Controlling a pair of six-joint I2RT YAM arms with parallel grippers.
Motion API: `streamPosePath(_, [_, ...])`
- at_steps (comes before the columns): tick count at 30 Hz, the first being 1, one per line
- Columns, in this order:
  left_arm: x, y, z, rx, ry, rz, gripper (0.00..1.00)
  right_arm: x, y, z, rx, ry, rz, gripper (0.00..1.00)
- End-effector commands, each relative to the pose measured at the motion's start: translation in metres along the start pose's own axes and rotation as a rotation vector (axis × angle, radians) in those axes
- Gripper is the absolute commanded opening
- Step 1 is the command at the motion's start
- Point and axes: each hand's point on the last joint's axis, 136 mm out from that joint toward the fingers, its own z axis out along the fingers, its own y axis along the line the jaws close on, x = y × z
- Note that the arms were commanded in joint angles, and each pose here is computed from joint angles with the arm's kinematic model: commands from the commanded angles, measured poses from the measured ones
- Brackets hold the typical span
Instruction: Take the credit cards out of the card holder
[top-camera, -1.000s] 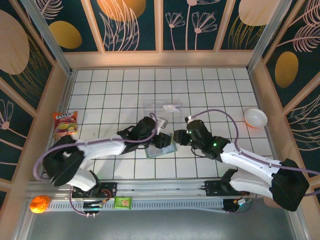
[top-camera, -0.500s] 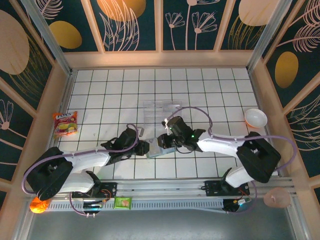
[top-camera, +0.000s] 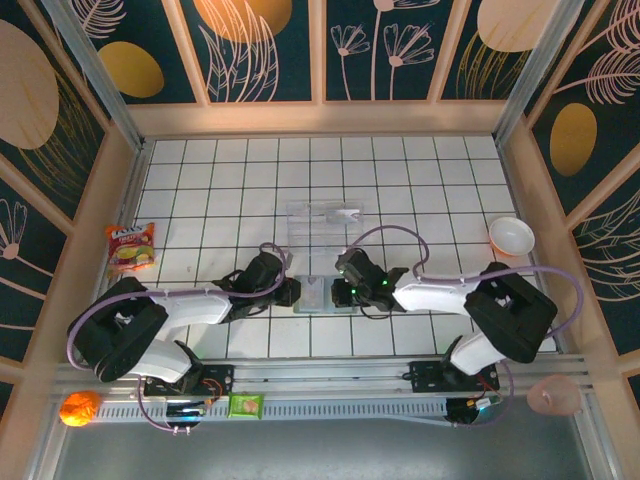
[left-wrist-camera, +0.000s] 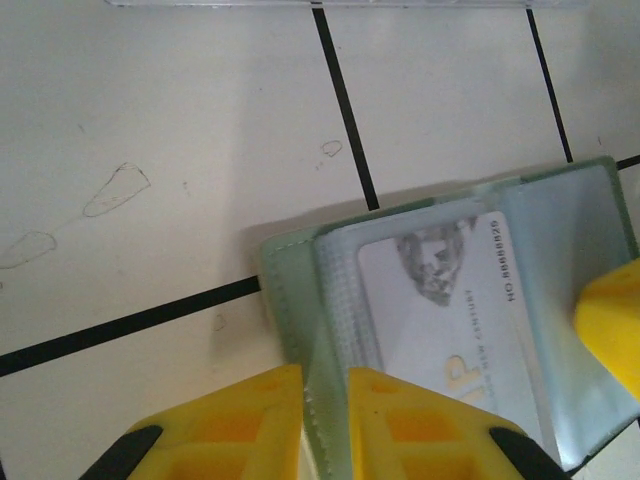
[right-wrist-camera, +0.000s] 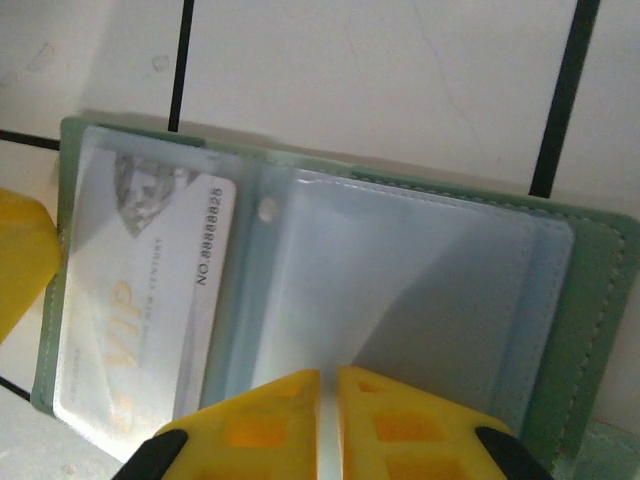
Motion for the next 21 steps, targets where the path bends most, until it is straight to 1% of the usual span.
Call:
streamPosePath(1, [-0.013,-0.001,-0.009,-0.018,-0.038,0.027,0.19,-0.003,-0.011,-0.014,0.092,-0.042,0.011,0.19])
streamPosePath(3, [-0.022,-0.005,-0.021,-0.012,-0.078,0.032,0.21,-0.017,-0.002,-0.026,0.071,-0.092,-0.018,0.22])
streamPosePath(4, [-0.027,-0.01,-0.027,0.009,-0.098,0.037,0.24,-0.024,0.006,-0.032,0.044,-0.115,-0.038,0.25])
streamPosePath(6, [-0.034,-0.024,-0.034,0.064,-0.119,0.05,0.29,-0.034,0.028,-0.041,-0.045,-0.134,-0.075,0.29])
streamPosePath(7, [-0.036,-0.031,-0.035,0.095,-0.118,0.056,0.31,-0.039,0.038,-0.044,-0.085,-0.137,-0.081,0.3])
streamPosePath(10, [-0.037,-0.047,-0.03,0.176,-0.106,0.056,0.34,-0.043,0.062,-0.041,-0.24,-0.087,-0.051,0.3])
streamPosePath(12, [-0.035,-0.052,-0.023,0.204,-0.088,0.051,0.34,-0.044,0.067,-0.034,-0.302,-0.05,-0.009,0.3])
streamPosePath(15, [-0.033,-0.051,-0.011,0.199,-0.069,0.047,0.31,-0.045,0.072,-0.023,-0.335,-0.02,0.028,0.29])
streamPosePath(17, [-0.031,-0.043,-0.005,0.16,-0.06,0.051,0.28,-0.043,0.073,-0.016,-0.338,-0.003,0.047,0.29])
streamPosePath(21, [-0.026,-0.026,-0.002,0.076,-0.048,0.059,0.28,-0.034,0.062,-0.002,-0.294,0.037,0.102,0.28])
